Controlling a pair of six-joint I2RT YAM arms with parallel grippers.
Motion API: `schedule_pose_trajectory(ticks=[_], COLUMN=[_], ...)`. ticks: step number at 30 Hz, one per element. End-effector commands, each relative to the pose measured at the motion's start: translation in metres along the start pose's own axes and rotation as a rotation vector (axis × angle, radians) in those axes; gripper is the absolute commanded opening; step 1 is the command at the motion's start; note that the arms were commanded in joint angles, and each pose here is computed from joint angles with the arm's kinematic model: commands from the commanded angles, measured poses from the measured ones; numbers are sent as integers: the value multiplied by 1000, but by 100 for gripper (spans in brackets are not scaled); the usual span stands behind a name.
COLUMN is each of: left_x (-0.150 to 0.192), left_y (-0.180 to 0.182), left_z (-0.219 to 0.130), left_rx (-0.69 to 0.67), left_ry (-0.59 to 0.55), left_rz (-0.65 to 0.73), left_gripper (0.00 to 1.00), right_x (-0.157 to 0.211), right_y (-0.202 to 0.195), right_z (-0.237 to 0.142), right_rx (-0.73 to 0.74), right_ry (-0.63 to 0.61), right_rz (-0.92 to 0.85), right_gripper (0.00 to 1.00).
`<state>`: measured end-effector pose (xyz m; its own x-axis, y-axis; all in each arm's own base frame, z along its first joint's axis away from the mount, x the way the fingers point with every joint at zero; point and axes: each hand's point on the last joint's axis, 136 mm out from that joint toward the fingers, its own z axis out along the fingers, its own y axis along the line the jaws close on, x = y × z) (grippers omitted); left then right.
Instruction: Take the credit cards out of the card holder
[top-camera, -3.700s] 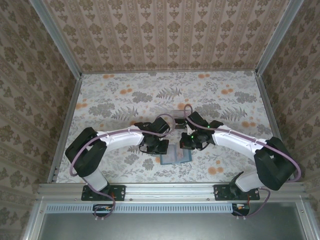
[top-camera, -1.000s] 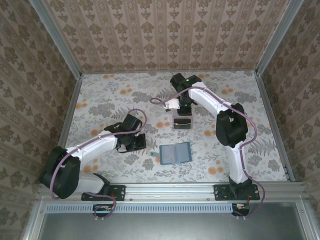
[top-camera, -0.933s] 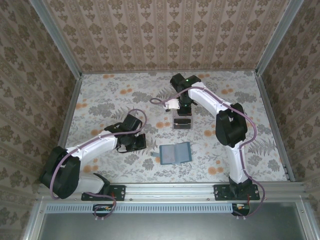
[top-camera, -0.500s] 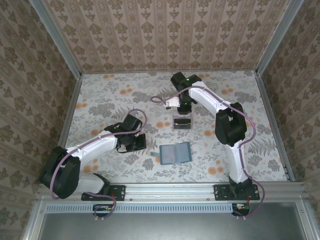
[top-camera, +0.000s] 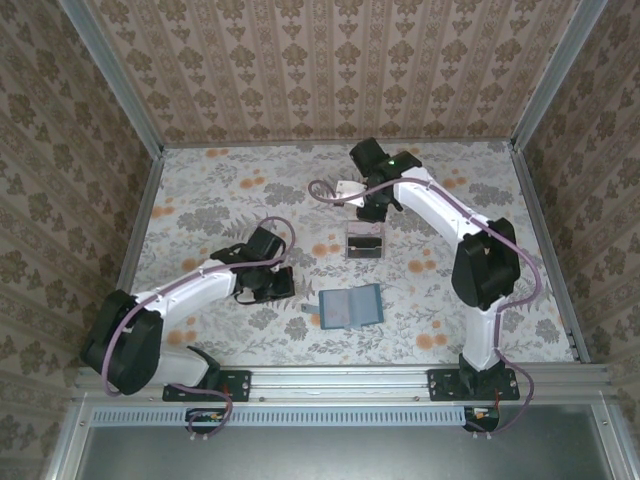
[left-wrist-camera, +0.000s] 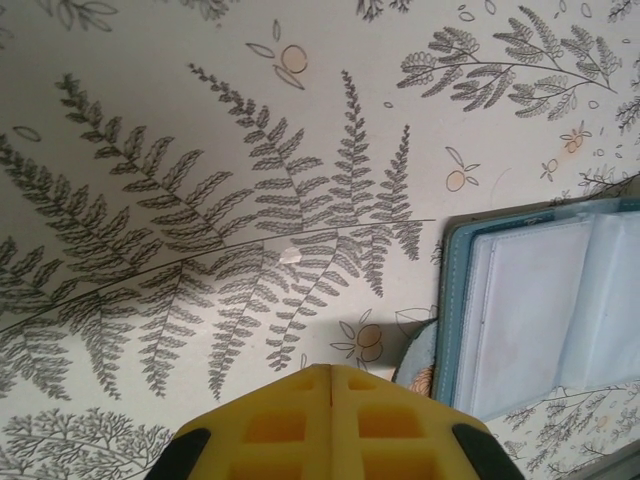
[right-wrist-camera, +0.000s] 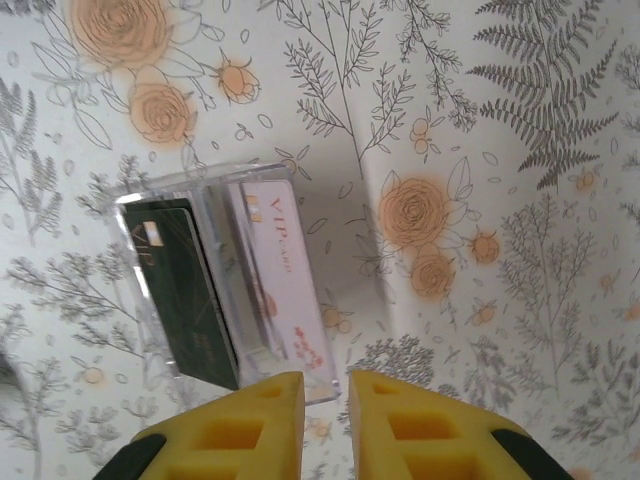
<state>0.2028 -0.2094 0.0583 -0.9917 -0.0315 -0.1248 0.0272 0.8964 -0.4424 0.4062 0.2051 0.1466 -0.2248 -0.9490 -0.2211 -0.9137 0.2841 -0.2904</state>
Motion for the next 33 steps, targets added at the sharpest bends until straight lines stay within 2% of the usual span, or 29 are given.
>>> schedule_pose_trajectory(ticks=[1, 9, 14, 20, 26, 33], left_x=[-7, -1, 5, 16, 30, 39], left_y=[-18, -40, -53, -58, -51, -33], left_z=[-2, 9, 18, 29, 38, 45], left_rx=[39, 46, 46, 27, -10, -78], left_ry=[-1, 30, 50, 75, 97, 107], left_rz=[47, 104, 134, 151, 153, 152], left_gripper=[5, 5, 5, 5, 5, 4], right_x=[-13, -9, 1, -10, -28, -31], right_y=[13, 27, 46, 94, 146, 184], right_z=[-13, -35, -47, -52, -35, -12], right_rx=[12, 43, -8, -291, -616, -649], right_ry=[-84, -190, -247, -316, -272, -186], right_rz=[156, 584, 830, 1119, 1356, 1358], right_gripper=[20, 22, 18, 18, 19, 18])
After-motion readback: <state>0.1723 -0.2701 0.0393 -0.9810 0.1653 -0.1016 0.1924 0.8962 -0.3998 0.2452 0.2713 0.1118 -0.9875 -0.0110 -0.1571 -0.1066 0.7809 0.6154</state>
